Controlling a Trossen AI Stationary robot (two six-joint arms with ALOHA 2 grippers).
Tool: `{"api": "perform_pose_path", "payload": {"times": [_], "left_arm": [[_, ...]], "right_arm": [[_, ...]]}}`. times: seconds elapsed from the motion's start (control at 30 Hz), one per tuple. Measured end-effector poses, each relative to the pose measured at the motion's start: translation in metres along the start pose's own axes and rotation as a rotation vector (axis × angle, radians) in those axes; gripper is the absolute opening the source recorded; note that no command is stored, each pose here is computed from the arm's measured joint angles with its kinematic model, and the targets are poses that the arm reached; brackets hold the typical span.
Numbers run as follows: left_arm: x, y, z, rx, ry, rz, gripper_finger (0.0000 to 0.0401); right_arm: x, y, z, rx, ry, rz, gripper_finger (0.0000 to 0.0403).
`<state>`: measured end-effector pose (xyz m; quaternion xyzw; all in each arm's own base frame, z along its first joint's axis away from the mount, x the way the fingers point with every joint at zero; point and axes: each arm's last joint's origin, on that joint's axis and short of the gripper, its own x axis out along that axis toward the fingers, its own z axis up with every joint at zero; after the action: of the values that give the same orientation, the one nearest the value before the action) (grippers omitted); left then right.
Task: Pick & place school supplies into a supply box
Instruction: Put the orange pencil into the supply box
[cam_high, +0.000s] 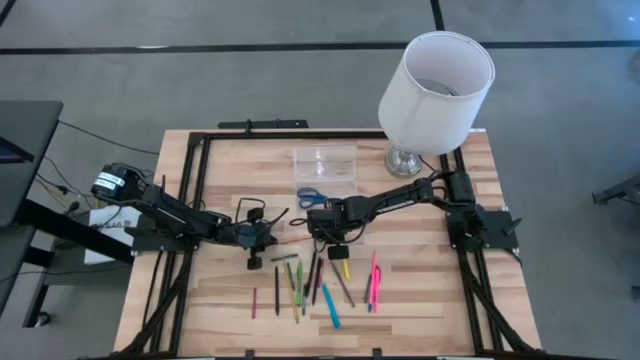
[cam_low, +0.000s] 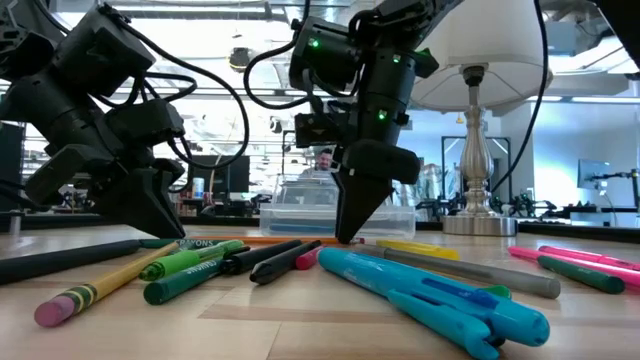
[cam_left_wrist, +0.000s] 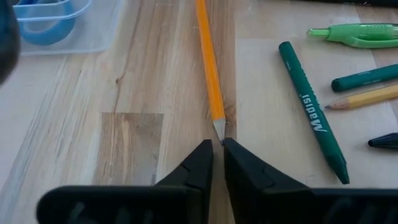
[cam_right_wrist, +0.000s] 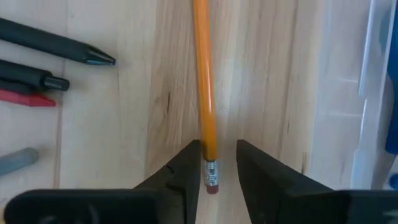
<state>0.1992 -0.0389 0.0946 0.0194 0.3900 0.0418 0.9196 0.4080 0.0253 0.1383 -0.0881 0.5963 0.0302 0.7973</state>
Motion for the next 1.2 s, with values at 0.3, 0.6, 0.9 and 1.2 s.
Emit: {"api": "perform_pose_path", "payload": {"times": [0.3, 0.6, 0.9, 1.2], "left_arm": [[0.000, 0.000, 0.001, 0.019, -0.006, -0.009, 0.0014], [0.000, -0.001, 0.002, 0.051, -0.021, -0.028, 0.0013], [0.002, 0.004, 0.002, 0.050, -0.010, -0.048, 0.0013], [0.002, 0.005, 0.003, 0.076, -0.014, -0.033, 0.0002]], "right_arm": [[0.000, -0.001, 0.002, -0.003, -0.028, 0.029, 0.0075], [0.012, 0.000, 0.006, -0.014, -0.062, 0.069, 0.0061], [0.020, -0.002, 0.006, -0.012, -0.061, 0.068, 0.0052], [0.020, 0.000, 0.008, -0.036, -0.081, 0.058, 0.0016]]}}
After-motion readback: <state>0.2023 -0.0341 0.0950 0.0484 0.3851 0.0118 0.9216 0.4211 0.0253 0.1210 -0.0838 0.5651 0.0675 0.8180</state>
